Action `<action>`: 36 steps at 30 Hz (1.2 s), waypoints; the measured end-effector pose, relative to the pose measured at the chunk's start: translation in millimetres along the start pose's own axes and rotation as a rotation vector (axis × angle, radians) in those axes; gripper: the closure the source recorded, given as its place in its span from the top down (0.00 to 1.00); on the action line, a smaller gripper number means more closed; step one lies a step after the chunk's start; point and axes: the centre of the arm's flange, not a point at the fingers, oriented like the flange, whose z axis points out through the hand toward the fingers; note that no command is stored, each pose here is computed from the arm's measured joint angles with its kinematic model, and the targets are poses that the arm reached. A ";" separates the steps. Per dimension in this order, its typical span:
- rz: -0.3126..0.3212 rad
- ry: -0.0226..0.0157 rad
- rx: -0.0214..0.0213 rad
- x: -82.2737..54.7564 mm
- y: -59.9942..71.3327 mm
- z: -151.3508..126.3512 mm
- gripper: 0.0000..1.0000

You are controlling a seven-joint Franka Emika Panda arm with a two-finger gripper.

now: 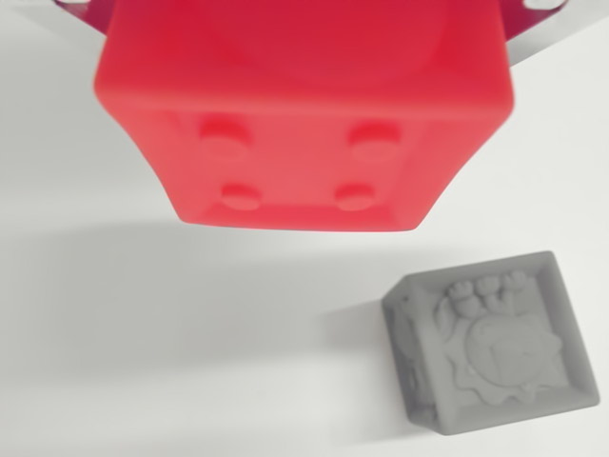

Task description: Destack cube

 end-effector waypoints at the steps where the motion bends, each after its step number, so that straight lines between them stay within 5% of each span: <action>1: 0.005 -0.0001 -0.0003 0.4 2.0 0.1 0.00; 36: 0.190 -0.0001 -0.0008 14.1 68.5 2.6 0.00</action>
